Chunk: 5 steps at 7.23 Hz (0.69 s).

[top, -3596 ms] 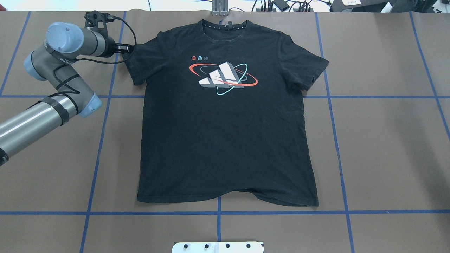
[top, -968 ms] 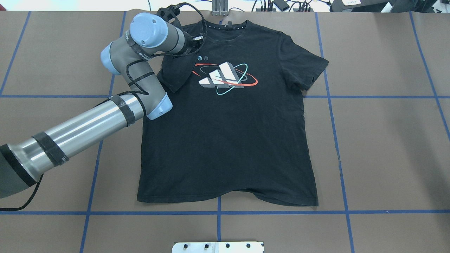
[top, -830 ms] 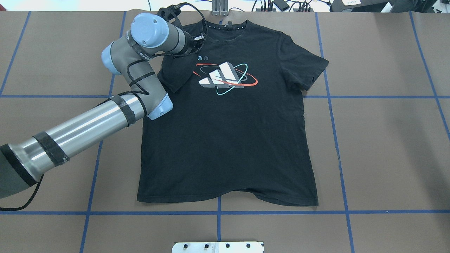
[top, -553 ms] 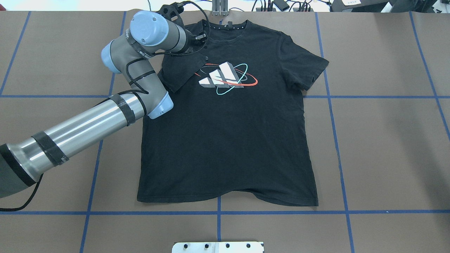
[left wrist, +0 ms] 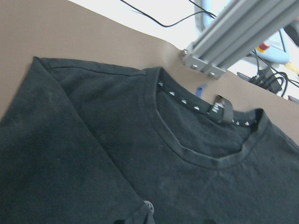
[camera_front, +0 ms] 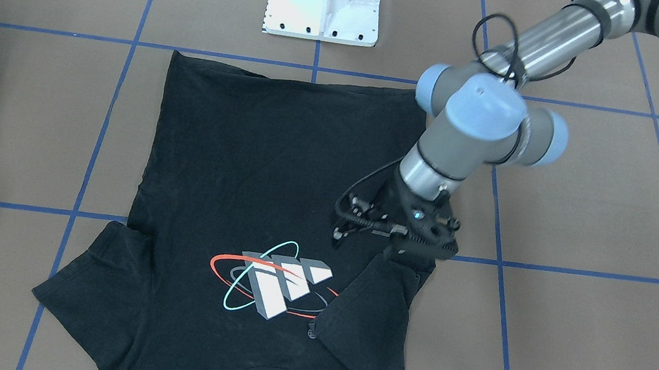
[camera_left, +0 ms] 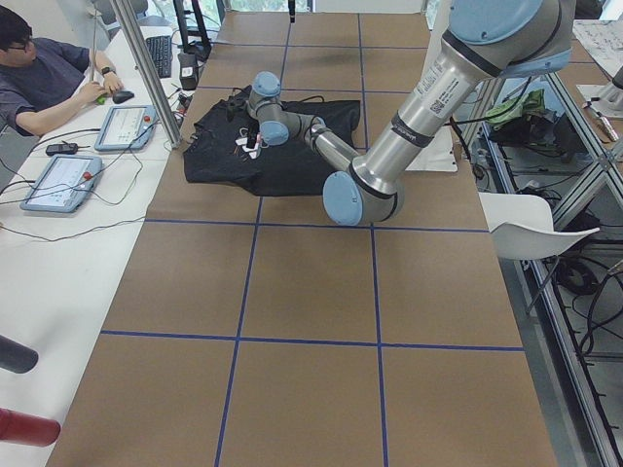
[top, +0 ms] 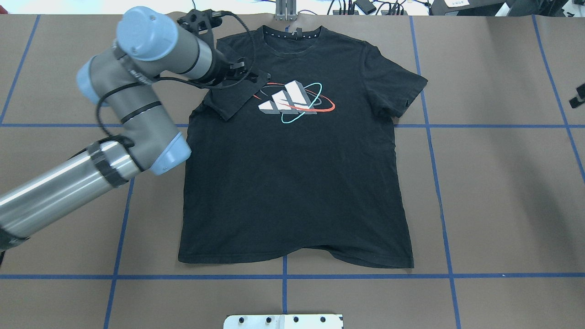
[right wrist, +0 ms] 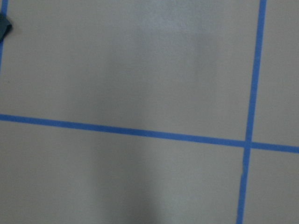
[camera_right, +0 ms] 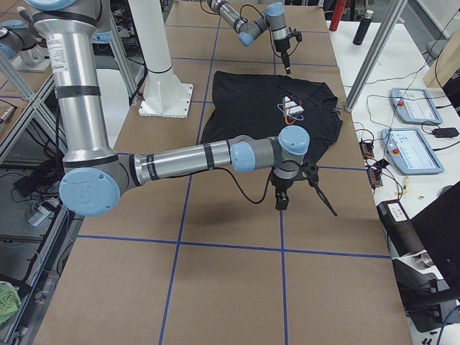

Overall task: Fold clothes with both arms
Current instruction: 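Grasp the sleeve with the left gripper and fold it onto the shirt body, then release the sleeve with the left gripper while the right gripper reaches the other sleeve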

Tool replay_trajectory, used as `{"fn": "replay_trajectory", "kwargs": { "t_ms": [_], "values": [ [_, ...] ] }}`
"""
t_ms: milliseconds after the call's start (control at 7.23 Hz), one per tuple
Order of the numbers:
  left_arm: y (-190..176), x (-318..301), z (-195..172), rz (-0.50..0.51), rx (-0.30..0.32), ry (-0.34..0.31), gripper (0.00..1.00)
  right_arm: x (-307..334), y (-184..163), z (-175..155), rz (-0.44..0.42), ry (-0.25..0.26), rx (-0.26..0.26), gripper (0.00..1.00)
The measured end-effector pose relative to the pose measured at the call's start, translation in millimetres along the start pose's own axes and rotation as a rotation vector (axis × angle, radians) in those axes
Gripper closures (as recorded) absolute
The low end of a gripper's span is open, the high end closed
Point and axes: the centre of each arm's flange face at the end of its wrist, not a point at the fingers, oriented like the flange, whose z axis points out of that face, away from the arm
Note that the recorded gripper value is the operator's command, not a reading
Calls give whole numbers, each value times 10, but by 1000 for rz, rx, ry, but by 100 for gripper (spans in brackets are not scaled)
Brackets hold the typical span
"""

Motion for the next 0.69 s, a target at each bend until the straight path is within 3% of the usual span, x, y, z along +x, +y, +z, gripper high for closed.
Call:
{"fn": "replay_trajectory", "kwargs": {
  "t_ms": [692],
  "values": [
    [673, -634, -913, 93, -53, 38, 0, -1280, -1245, 861, 87, -38, 136, 0]
  ]
}}
